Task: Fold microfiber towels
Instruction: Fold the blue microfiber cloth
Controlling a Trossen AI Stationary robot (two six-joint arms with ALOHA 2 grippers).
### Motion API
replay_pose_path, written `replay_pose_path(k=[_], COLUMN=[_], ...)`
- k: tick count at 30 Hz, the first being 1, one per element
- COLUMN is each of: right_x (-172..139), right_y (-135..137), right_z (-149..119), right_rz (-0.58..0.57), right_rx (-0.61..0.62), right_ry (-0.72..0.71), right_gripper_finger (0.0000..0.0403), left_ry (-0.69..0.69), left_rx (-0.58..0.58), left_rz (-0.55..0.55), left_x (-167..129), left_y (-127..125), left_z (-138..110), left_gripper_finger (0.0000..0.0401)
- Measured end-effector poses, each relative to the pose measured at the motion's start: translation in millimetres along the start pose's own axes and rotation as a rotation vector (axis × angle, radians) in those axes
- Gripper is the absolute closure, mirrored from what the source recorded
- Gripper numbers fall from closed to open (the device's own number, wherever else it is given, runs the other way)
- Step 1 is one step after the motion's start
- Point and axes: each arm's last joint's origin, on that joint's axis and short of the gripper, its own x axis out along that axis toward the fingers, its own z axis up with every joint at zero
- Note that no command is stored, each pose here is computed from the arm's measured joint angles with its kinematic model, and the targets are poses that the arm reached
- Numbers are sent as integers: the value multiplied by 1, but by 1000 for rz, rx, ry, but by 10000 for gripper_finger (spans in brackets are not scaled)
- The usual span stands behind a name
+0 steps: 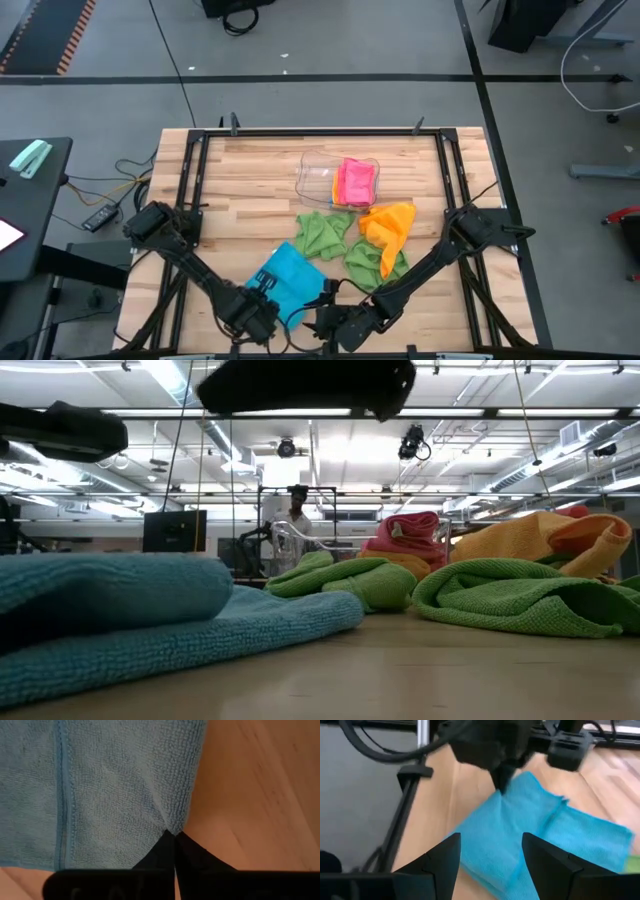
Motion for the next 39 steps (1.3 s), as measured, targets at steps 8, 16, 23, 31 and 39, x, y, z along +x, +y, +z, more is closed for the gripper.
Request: replay_pose_path(k=[8,16,23,31,39], right_x=[23,37,40,39,27], right_y=[-6,-26,-32,-33,-32], right_z=[-25,-23,-28,-35,-26], right_rz=[-59,-27,-21,-3,10], right_rx=[-42,-12,-4,-5,-46], right_ry=[52,112,140,195,201], right_gripper_finger=[183,183,183,183,183], left_ry=[12,27,7,19,40], left_rx=[-6,36,8,-18,-2], left_rz=[-42,-33,-12,-8,-6], left_x=[-6,-20,-32,-31,-42], left_y=[4,7,19,29,33], left_z=[3,8,16,17,18], left_gripper_finger=[374,394,384,388,390])
